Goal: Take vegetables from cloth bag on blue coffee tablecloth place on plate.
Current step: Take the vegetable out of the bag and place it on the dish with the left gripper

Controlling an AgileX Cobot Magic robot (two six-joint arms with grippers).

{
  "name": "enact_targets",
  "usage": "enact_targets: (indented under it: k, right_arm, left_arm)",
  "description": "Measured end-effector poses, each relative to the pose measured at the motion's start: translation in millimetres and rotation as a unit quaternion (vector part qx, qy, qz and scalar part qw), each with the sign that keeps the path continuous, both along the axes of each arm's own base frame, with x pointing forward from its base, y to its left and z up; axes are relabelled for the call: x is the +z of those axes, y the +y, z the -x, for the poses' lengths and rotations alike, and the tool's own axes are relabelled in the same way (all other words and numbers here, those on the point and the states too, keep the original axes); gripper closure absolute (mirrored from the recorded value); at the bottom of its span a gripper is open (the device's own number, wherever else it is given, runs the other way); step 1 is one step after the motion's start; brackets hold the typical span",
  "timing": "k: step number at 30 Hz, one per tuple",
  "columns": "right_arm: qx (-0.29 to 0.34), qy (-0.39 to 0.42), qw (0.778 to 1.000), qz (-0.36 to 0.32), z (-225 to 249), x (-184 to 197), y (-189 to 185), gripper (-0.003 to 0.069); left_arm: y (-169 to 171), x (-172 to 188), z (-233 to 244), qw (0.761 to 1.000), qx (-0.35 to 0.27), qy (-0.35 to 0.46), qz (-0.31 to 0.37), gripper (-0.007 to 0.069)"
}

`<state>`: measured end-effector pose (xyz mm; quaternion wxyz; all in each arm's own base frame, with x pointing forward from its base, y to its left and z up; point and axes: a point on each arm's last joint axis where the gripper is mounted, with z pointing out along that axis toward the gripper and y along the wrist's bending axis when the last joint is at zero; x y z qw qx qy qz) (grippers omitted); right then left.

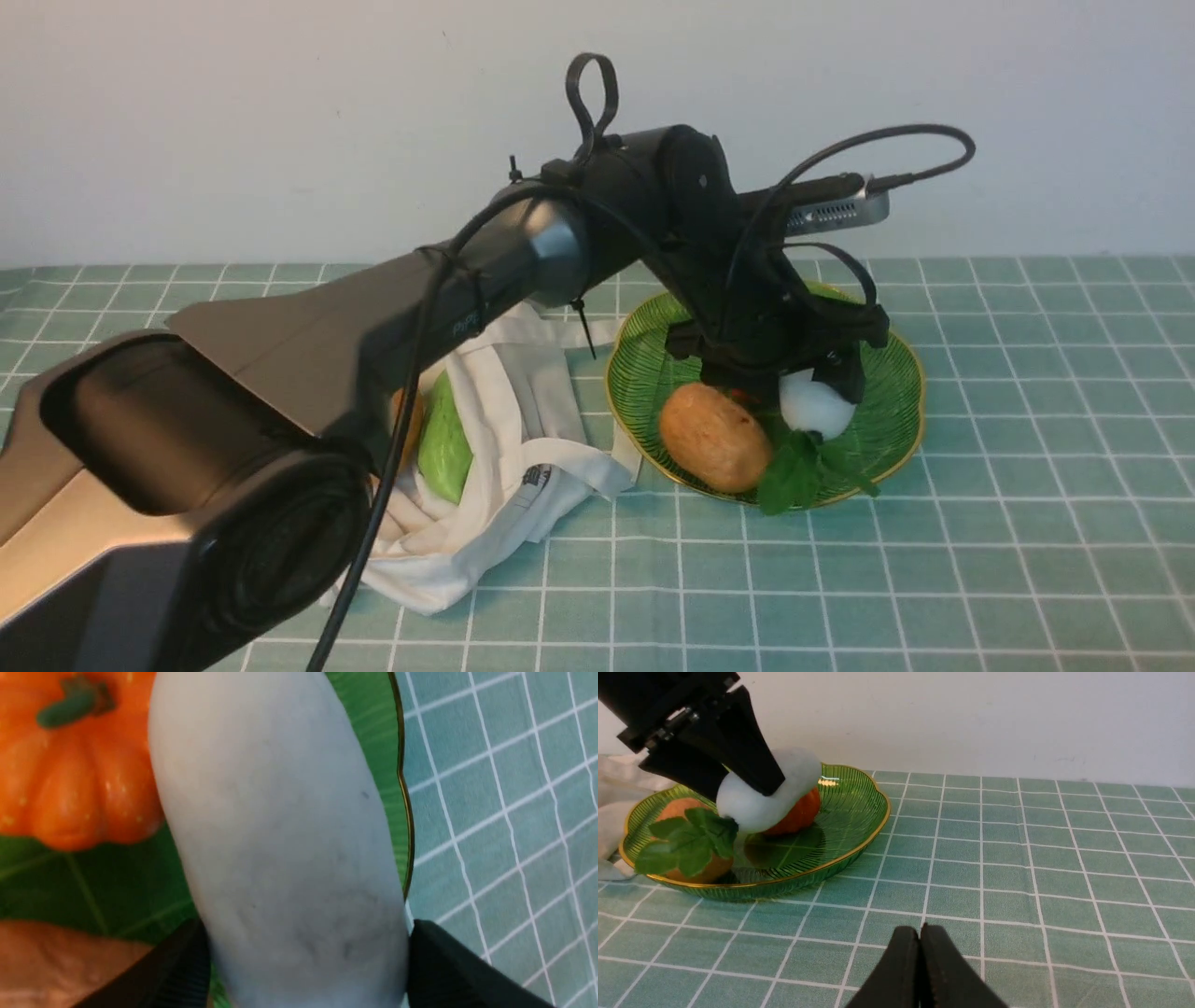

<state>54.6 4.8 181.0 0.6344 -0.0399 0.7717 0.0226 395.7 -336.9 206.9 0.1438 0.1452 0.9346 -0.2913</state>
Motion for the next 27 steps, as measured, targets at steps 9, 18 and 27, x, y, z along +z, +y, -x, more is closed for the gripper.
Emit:
enact_targets:
  k: [9, 18, 27]
  right_arm:
    - [0.0, 0.0, 1.0, 0.0, 0.0, 0.0, 0.0, 0.0673]
    - [0.0, 0.0, 1.0, 0.0, 0.0, 0.0, 0.0, 0.0673]
    - [0.0, 0.0, 1.0, -0.001, 0.0, 0.0, 0.0, 0.0673]
  left_arm:
    - [-1.1, -5.9, 1.2, 1.0, -0.03, 0.0, -0.009, -0.0057]
    - [12.0, 66.5, 15.8, 0.989, -0.129, -0.052, -0.053, 0.0149]
    - [45.2, 143.3, 44.9, 0.976, -0.142, -0.14, -0.089, 0.0614]
